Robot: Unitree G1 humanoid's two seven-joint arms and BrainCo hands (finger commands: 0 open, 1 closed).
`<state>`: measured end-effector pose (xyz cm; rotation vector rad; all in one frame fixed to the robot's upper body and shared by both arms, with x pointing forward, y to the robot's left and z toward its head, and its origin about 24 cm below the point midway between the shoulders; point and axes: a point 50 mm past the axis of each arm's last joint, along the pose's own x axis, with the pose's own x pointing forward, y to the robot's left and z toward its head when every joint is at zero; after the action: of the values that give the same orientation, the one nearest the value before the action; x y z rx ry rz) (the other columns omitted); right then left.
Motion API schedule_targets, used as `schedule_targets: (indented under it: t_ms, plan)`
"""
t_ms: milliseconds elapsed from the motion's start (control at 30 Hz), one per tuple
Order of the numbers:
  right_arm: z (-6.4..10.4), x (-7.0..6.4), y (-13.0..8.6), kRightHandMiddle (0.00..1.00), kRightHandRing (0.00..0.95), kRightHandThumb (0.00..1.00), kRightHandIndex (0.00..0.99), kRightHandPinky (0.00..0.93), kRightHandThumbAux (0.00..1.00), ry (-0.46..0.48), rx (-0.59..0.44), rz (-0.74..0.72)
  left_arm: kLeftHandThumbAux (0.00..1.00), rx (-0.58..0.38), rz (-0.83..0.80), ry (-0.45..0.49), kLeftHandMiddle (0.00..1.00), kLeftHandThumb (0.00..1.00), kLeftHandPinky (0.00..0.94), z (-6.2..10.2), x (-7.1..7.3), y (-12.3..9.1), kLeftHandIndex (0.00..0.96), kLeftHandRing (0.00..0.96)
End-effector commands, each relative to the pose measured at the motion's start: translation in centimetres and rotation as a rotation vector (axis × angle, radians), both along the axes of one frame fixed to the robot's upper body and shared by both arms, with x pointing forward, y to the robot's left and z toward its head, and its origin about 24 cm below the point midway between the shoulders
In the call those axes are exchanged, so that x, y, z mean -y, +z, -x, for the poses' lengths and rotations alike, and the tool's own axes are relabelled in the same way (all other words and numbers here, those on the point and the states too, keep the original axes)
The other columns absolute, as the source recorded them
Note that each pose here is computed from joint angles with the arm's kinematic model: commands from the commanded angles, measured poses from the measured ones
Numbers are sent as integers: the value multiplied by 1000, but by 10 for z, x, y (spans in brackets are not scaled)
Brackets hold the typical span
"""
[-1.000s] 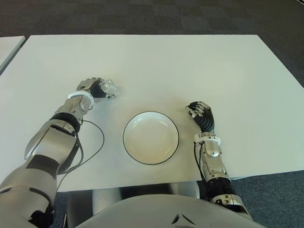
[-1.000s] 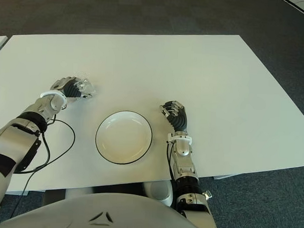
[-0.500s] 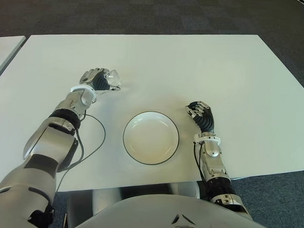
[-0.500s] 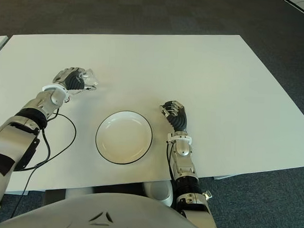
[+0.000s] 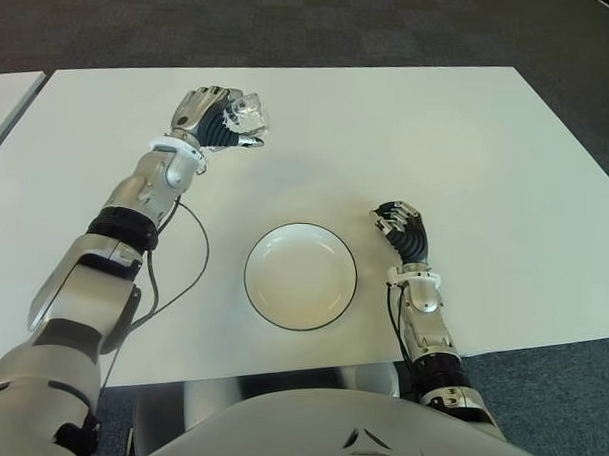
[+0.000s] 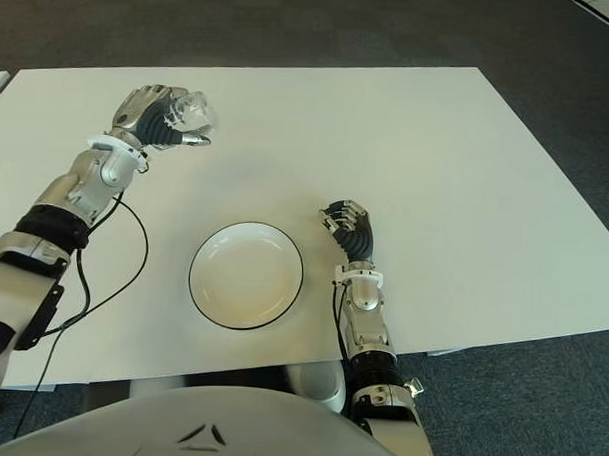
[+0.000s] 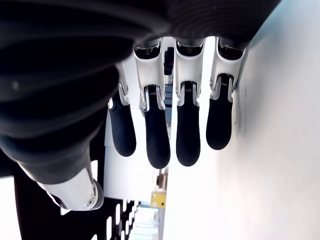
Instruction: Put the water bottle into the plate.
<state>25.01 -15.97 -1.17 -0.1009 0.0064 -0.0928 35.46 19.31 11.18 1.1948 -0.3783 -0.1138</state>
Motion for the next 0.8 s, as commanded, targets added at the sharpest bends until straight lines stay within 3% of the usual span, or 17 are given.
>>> schedule_targets:
  t_ms: [33, 433, 800]
  plan:
    - [1, -3, -3, 488, 482, 702, 425, 488, 733, -1, -12, -11, 672, 37, -17, -36, 541, 848, 845, 10, 4, 8, 392, 849]
    - [1, -7, -3, 483, 477, 705, 425, 485, 734, 1, -13, 0, 670, 76, -25, -219, 545, 850, 840, 42, 39, 20, 395, 853]
    - [0, -8, -3, 482, 475, 704, 426, 479, 733, 5, -10, -2, 669, -20, -115, -435, 544, 850, 843, 81, 65, 6, 396, 851]
